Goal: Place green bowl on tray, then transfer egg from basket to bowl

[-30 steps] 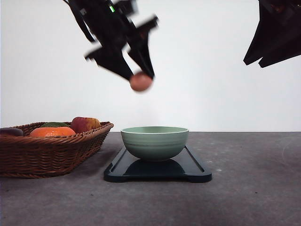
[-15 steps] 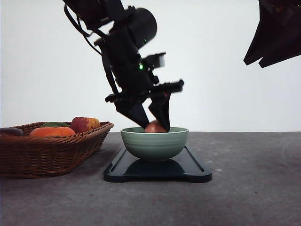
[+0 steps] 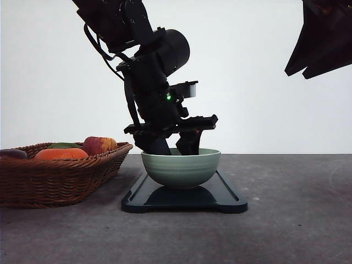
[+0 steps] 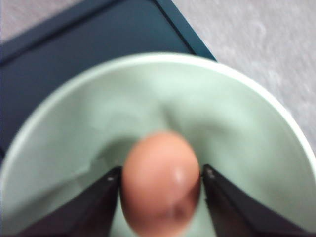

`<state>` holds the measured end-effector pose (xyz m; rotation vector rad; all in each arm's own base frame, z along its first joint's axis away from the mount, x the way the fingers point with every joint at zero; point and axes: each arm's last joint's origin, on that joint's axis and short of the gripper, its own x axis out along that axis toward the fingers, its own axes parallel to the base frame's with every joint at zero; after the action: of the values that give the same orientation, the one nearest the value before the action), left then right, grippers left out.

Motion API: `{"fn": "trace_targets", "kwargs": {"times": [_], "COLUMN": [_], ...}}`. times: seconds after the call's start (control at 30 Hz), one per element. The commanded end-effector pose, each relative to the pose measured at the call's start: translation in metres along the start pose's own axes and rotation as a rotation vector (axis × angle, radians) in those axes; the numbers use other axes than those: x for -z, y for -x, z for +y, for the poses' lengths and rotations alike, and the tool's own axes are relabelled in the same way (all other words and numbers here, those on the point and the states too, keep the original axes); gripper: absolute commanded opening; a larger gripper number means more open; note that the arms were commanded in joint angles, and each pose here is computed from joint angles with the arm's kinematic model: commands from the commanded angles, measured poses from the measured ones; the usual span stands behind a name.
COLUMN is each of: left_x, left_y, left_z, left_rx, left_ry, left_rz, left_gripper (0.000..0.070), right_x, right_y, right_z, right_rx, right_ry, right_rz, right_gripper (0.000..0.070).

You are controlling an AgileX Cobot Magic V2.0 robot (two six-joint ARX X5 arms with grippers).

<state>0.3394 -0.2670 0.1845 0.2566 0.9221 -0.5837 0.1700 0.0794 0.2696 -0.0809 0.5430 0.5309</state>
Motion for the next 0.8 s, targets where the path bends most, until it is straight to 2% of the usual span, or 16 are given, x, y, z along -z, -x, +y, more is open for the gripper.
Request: {"fn": "trace_targets", "kwargs": {"times": [0.0,0.13,0.4,0.6,0.77], "left_x": [-0.003,-0.011,-0.047,-0.059,-0.054], "left_y": [-0.004,0.006,0.047,0.095,0.141], "left_z": [-0.006,-0.006,-0.002,0.000,0.005], "left_rx": [0.005,0.003,-0.006,0.004,0.003], "left_ry": [-0.017,-0.018,-0.007,0.020,0.020], "left_rz": [0.001,0.038,0.056,-0.014,-0.099], "left_gripper": [0.0387,0.0392,0.0391,0.0389,0.0389], "right_x": [-0.001,-0.001,-0.001,0.000,0.001], "right_y": [-0.002,-0.002,-0.002,-0.002,-0.002], "right_z": [0.000,0.000,0.000,0.000,0.000], "right_rx": [0.000,0.000,0.000,0.001,0.000], "right_ry": [0.002,0.002,0.002,0.000,-0.001], "right_rz": [-0.004,-0.004,-0.003,0.007,0.015], "right_gripper": [0.0238,0.0238,0.0238,0.0238,0.0238]}}
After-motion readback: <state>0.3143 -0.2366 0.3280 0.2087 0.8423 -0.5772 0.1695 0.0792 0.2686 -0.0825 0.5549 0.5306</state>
